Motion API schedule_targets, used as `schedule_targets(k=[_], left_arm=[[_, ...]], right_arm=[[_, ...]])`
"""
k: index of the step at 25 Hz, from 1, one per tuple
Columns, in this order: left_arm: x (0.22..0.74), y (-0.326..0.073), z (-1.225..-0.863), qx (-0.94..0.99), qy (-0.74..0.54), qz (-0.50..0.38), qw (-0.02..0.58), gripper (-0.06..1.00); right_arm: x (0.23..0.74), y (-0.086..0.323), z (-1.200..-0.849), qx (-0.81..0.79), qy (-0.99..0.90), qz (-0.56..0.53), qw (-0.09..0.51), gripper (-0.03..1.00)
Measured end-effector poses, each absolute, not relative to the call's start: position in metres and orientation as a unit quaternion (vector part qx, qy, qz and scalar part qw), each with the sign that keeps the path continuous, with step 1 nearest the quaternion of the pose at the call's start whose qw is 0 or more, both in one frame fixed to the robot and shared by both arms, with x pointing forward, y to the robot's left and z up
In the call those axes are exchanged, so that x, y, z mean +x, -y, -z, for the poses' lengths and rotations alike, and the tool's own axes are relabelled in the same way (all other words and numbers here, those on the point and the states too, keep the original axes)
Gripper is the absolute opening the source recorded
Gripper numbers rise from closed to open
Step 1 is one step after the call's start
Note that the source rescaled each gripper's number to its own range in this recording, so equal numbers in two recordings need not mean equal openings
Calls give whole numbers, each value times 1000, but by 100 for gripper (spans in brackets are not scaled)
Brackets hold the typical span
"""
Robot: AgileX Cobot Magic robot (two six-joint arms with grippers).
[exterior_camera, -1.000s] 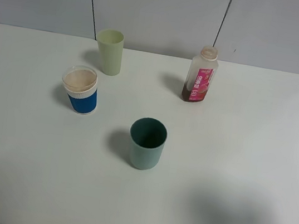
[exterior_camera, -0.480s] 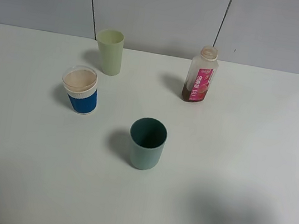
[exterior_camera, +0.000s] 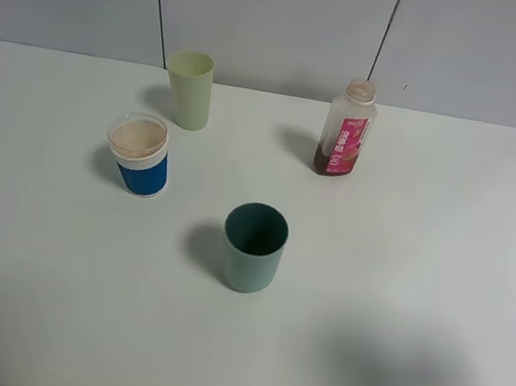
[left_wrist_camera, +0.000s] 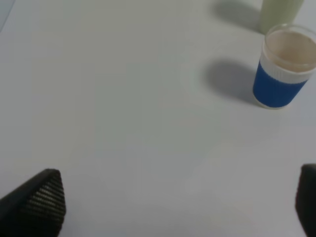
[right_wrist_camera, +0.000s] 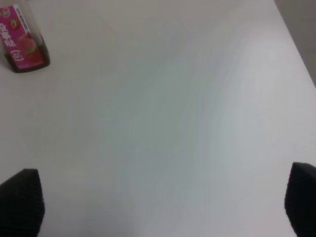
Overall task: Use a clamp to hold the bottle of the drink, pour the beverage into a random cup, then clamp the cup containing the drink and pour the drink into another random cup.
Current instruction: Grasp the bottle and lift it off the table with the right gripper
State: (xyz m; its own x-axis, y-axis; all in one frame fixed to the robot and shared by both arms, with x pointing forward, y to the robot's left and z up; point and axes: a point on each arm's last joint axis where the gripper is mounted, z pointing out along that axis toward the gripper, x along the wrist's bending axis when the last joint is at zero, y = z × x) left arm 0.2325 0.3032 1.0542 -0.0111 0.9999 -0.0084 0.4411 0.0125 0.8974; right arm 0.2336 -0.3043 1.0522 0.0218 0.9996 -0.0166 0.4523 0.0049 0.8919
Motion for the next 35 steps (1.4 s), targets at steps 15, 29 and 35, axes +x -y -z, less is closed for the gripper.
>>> schedule_targets(k=[15, 29, 35], left_arm=[[233, -303, -1054, 595, -605, -373, 374, 78], [233, -303, -1054, 595, -605, -373, 374, 78], [233, -303, -1054, 595, -605, -373, 374, 78]], right_arm=[[234, 304, -1052, 605, -600, -361, 379, 100], [236, 302, -1108, 483, -489, -510, 517, 100], [263, 300, -1122, 470, -483, -520, 526, 100]])
